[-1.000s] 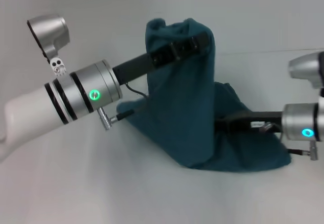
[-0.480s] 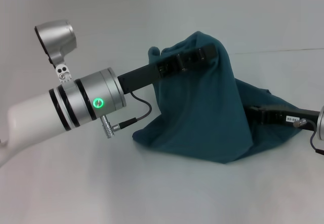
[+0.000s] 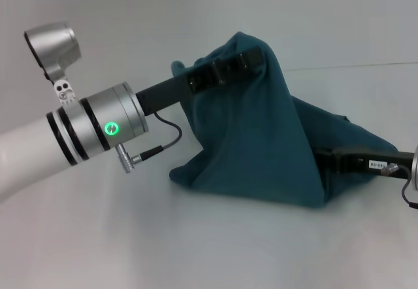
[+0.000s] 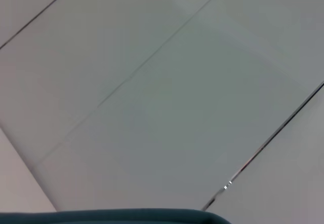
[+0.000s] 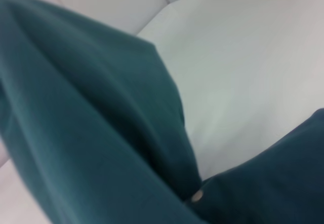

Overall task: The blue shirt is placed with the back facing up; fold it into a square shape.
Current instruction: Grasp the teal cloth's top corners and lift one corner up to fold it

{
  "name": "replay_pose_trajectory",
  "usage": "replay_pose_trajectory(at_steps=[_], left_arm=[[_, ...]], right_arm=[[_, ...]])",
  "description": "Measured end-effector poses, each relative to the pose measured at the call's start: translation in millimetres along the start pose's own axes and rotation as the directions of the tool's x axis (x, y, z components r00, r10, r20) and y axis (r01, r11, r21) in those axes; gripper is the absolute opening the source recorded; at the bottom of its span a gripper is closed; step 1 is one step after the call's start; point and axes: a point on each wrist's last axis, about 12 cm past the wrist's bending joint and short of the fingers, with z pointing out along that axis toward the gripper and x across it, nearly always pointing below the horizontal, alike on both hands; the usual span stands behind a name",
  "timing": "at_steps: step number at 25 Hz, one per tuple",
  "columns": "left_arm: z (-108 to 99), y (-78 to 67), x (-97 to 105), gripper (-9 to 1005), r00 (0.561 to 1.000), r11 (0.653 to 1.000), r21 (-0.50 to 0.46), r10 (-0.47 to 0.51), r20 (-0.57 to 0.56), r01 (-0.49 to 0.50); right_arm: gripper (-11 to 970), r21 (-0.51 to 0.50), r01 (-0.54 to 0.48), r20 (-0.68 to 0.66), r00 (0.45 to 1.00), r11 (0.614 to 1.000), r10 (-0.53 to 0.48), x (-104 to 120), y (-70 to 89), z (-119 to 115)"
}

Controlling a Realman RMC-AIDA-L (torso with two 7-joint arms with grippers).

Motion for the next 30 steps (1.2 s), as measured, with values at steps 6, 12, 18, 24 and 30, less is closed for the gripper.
replay_pose_trajectory(at_steps=[6,12,18,24,30], left_arm=[[-10,1.5,-9,104,0.999,1.000,-0.017,0.026,0.032,-0.025],[-23,1.6,-19,105,0.997,0.998,-0.032,0.047,0.064,-0.045],[-29,1.5,-22,106,0.996,0.998,-0.038,0.057,0.073,-0.054],[-32,2.0,-24,107,0.996,0.997,-0.044,0.060,0.069,-0.057],[-35,0.9,-25,108,0.996,0.998,-0.036,0.057,0.072,-0.055]], right_arm=[[150,-0.049,0.015,-0.033,0.999,0.999,-0.016,2,4.8,-2],[413,-0.055,0.020,-0.022,1.000,0.998,-0.021,0,3.6,-6],[670,-0.026,0.033,0.025,0.999,0.999,-0.032,-11,-1.3,-14],[834,-0.038,0.063,0.073,0.996,0.997,-0.060,-26,2.1,-17],[869,0.002,0.079,0.063,0.995,0.997,-0.079,-28,-1.9,-14]])
